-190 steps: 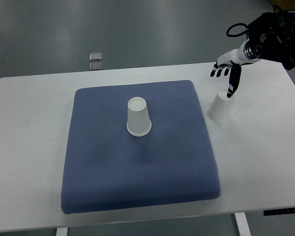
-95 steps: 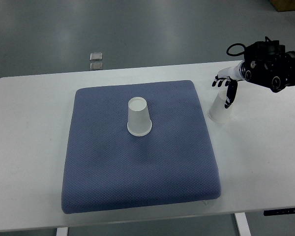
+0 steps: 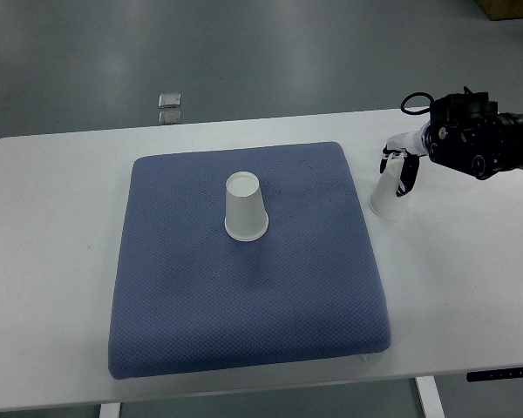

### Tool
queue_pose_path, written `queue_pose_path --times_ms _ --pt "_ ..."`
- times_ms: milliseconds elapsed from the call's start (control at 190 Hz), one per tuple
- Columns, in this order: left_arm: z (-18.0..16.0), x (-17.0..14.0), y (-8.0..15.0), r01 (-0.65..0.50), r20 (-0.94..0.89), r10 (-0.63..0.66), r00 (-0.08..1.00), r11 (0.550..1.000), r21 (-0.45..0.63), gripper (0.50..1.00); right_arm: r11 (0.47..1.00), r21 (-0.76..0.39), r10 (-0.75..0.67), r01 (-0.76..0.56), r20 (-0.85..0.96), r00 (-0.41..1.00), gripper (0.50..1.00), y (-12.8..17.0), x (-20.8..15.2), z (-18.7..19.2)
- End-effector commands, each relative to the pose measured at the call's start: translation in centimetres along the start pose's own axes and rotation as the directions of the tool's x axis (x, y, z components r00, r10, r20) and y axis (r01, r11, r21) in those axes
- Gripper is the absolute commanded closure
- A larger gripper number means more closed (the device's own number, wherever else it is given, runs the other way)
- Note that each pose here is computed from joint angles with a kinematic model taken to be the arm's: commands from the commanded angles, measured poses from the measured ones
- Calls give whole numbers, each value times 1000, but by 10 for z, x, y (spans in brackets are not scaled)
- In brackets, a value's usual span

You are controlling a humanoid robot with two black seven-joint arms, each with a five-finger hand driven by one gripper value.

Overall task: Stack paper cups
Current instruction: 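Close the right hand fingers around the white cup and lift it, then carry the held cup with the right hand above the cup on the pad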

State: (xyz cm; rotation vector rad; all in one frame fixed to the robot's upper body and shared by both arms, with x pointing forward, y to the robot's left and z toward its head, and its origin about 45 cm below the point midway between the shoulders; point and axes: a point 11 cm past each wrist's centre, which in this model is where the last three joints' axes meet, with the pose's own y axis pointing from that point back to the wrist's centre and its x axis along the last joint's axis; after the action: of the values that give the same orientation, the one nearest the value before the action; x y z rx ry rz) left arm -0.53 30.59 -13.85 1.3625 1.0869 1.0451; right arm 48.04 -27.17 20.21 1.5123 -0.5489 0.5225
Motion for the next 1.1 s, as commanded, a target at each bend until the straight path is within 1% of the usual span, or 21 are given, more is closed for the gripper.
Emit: queue_pose_path --times_ms 0,126,179,247,268,358,368,447,573,673,752,947,1010,1047,1057,1094 --pt "0 0 0 0 0 0 1000 1000 0 500 1000 6 -3 3 -7 1000 832 -1 -1 -3" --pt "0 0 0 0 0 0 1000 1000 0 500 1000 10 -4 4 -1 1000 834 5 6 0" --pt "0 0 0 0 0 0 1000 1000 0 500 1000 18 8 -8 -12 1000 832 15 21 -5" --pt "0 0 0 0 0 0 1000 1000 0 500 1000 29 9 -9 -22 1000 832 39 49 -7" --pt "0 0 0 0 2 0 1000 1000 0 500 1000 27 8 -7 -19 1000 832 42 52 -5" --pt "0 0 0 0 2 0 1000 1000 0 500 999 47 8 -7 -29 1000 826 79 81 -6" --pt "0 0 0 0 2 0 1000 1000 0 500 999 47 8 -7 -29 1000 826 79 81 -6" --pt "0 0 0 0 3 0 1000 1000 1 500 996 72 48 -44 -49 998 820 117 109 -13" --pt "0 0 0 0 3 0 1000 1000 1 500 993 102 60 -53 -76 995 818 165 131 -18" --pt "0 0 0 0 3 0 1000 1000 1 500 991 111 90 -79 -93 992 803 191 144 -23" --pt "0 0 0 0 2 0 1000 1000 0 500 989 113 105 -93 -98 990 801 201 150 -24" --pt "0 1 0 -2 0 2 1000 1000 0 500 985 139 113 -97 -116 987 801 201 149 -41" --pt "0 1 0 -2 0 2 1000 1000 0 500 981 176 110 -83 -146 983 801 202 146 -64" --pt "0 0 0 0 0 0 1000 1000 0 500 971 225 124 -85 -165 979 801 210 147 -87" --pt "0 0 0 0 0 0 1000 1000 0 500 971 226 124 -85 -165 979 801 210 147 -87" --pt "0 0 0 0 0 0 1000 1000 0 500 959 268 136 -86 -173 976 801 218 147 -105"
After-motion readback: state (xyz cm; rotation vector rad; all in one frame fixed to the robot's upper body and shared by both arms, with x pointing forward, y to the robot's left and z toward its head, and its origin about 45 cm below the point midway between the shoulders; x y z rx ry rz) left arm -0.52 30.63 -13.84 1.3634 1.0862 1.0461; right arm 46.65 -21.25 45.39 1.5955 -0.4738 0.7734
